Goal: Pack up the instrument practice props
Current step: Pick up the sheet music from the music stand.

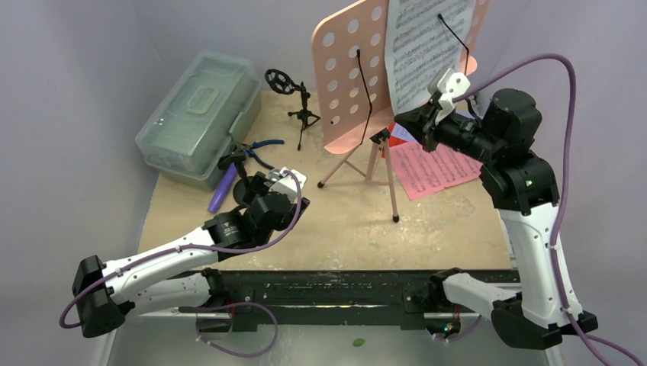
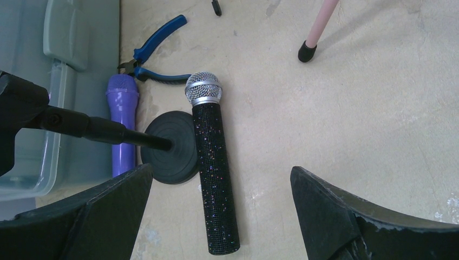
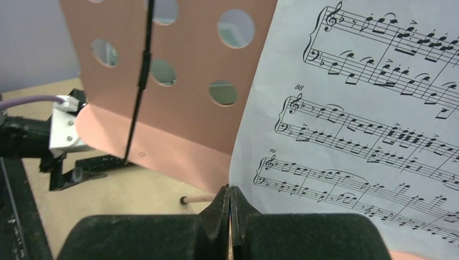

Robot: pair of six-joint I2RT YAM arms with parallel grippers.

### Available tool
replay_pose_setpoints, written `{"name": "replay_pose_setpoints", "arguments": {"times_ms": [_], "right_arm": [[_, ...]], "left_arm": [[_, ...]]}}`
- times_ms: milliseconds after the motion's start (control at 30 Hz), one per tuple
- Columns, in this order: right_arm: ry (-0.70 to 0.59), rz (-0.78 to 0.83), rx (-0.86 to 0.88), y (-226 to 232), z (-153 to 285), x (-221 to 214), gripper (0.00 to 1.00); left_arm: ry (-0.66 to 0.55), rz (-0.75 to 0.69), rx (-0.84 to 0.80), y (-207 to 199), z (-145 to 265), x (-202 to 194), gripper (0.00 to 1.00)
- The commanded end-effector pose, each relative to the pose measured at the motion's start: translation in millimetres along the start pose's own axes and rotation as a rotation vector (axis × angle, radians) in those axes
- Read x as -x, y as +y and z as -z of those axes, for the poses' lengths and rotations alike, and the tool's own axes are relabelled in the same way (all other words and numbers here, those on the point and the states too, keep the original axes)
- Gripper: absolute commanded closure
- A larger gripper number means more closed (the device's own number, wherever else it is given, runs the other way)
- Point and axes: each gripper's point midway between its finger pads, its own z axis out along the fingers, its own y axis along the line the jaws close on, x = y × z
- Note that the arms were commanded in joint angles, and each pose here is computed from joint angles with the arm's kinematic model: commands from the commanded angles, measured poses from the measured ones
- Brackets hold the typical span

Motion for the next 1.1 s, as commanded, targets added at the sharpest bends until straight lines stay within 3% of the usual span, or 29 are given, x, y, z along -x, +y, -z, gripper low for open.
{"name": "replay_pose_setpoints", "arguments": {"times_ms": [0,267,533,600,667,1067], "right_arm": [[-0.022,0.022,0.162,33.7,7.9,-0.9,1.00],[-0.012,0.069,0.287,61.5,20.8,-16.2,1.00],[0.045,0.075,0.182,44.5,18.3,-39.0,0.99],[0.049,0.075,0.166,41.7,17.8,-40.3,0.76],[0.049,0.074,0.166,41.7,17.7,-41.1,0.67],[0.033,0.065,0.176,48.7,39.1,-53.9,0.32]], "left_arm": [[-0.022,0.018,-0.003,1.6,1.3,6.2,0.01],[-0.026,0.024,-0.005,2.1,2.2,7.4,0.01],[-0.024,0.023,-0.007,1.6,2.0,7.1,0.02],[-0.025,0.025,-0.007,1.8,2.0,7.7,0.02],[-0.023,0.024,-0.005,2.0,1.9,6.9,0.02],[-0.030,0.029,-0.008,2.6,3.4,8.3,0.02]]}}
